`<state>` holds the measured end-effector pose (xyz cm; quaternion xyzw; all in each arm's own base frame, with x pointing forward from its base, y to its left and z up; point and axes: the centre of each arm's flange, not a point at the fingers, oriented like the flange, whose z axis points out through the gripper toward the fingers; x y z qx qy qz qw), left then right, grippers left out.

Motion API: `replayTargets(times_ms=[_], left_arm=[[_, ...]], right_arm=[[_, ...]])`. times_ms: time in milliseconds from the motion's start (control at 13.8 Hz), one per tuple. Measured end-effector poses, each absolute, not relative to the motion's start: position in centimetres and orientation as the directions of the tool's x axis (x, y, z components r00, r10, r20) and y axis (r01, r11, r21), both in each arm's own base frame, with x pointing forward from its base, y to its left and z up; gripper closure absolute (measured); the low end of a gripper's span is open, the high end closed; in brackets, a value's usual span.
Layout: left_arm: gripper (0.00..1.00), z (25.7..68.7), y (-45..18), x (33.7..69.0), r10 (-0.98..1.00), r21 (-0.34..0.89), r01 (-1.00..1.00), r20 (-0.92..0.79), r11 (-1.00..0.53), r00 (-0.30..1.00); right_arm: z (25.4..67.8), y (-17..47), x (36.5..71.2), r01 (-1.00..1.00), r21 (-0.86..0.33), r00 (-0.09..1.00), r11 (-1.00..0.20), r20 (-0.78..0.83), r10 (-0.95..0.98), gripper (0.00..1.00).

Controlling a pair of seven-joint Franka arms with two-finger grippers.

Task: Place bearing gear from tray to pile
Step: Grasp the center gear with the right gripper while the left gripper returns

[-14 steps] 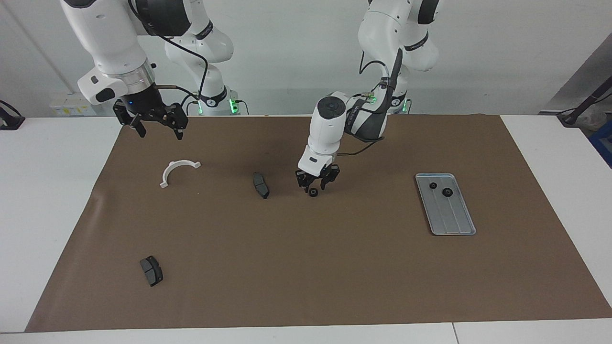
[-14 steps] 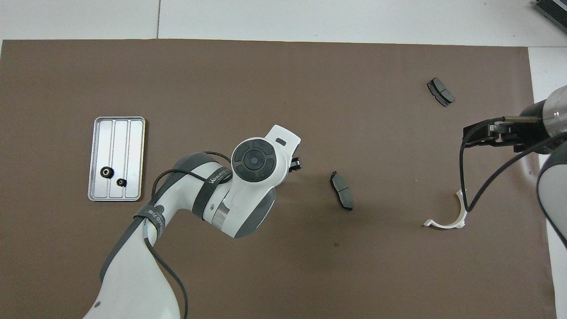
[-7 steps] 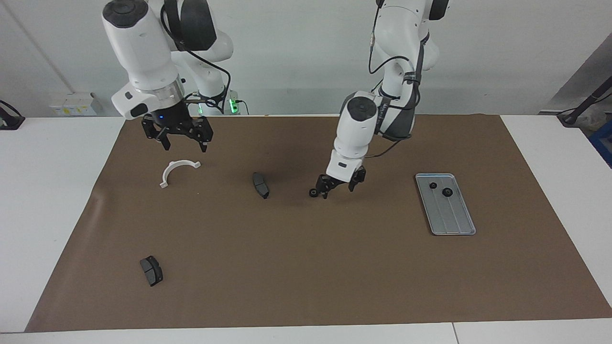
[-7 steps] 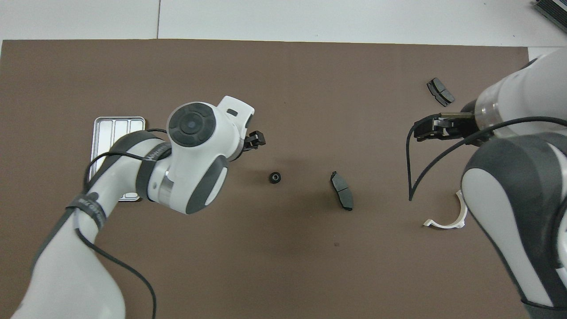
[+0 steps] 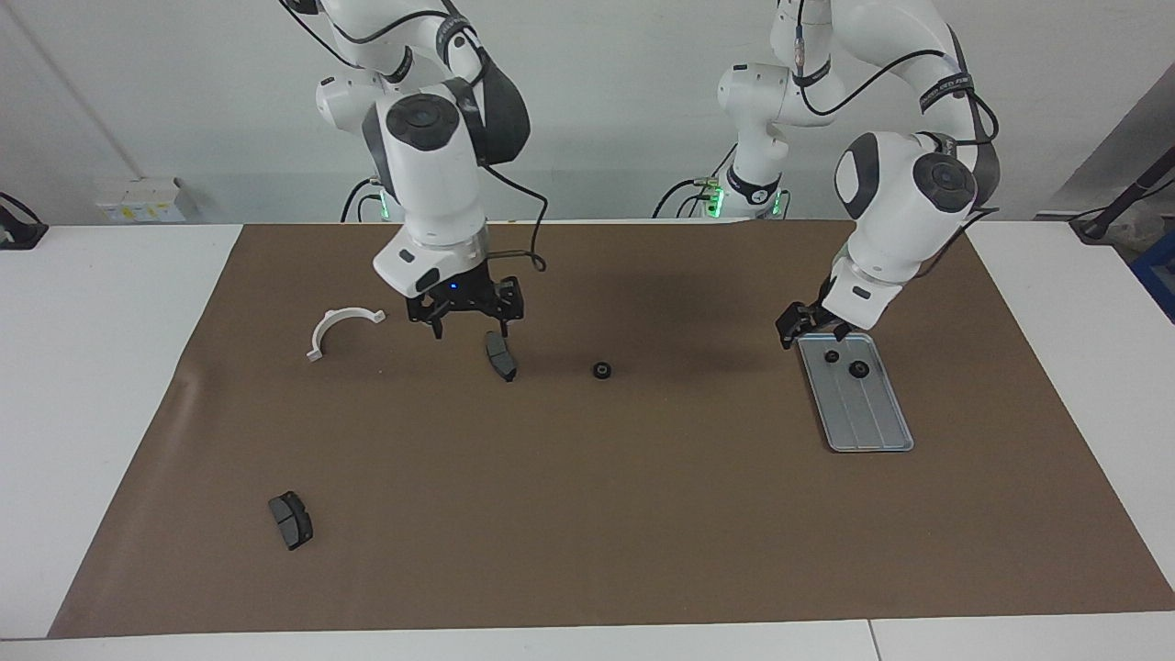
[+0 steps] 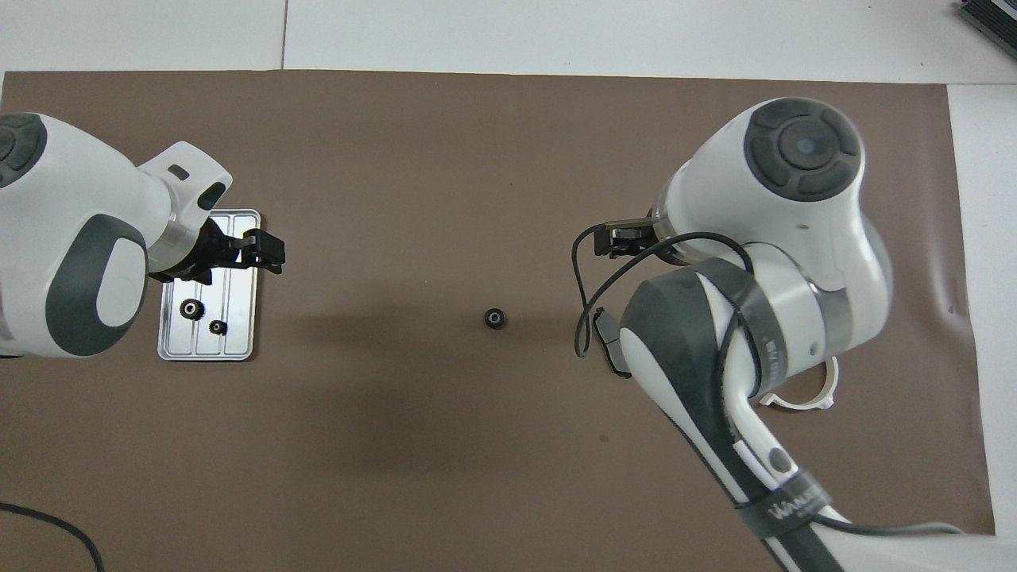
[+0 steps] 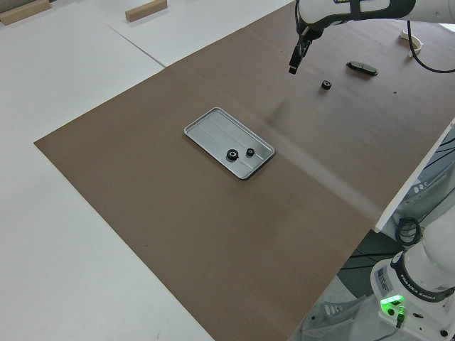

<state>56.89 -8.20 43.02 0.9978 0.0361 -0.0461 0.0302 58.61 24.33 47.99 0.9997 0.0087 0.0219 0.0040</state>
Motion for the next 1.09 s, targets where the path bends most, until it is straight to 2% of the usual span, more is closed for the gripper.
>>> replayTargets(times_ms=[145, 436, 508, 726, 944, 1089], left_arm=[[0.09, 40.9, -5.2, 55.3, 0.073, 0.060, 0.080, -0.117, -0.995, 0.991], [0.11, 38.0, -2.4, 52.5, 0.106, 0.068, 0.113, -0.093, -0.991, 0.990], [0.17, 37.2, -2.3, 52.2, 0.108, 0.068, 0.114, -0.084, -0.991, 0.991], [0.19, 34.8, -1.8, 51.4, 0.125, 0.067, 0.128, -0.041, -0.990, 0.991], [0.21, 34.1, -0.9, 51.4, 0.132, 0.066, 0.134, -0.025, -0.989, 0.991], [0.26, 33.7, -0.5, 51.5, 0.137, 0.064, 0.138, -0.027, -0.988, 0.990]], right_arm=[[45.6, 27.6, 58.5, 0.020, 0.000, 0.998, -1.000, 0.059, 0.020, 0.00], [40.9, 33.2, 57.6, -0.001, -0.009, 0.998, -1.000, 0.063, -0.002, 0.00], [39.9, 34.1, 57.3, 0.001, -0.006, 0.998, -1.000, 0.057, 0.001, 0.00], [35.7, 38.0, 56.0, 0.018, -0.007, 0.998, -1.000, 0.053, 0.018, 0.00], [31.2, 40.3, 54.8, 0.023, -0.018, 0.998, -1.000, 0.065, 0.022, 0.00], [29.8, 40.7, 54.0, 0.031, -0.014, 0.998, -0.999, 0.059, 0.031, 0.00]])
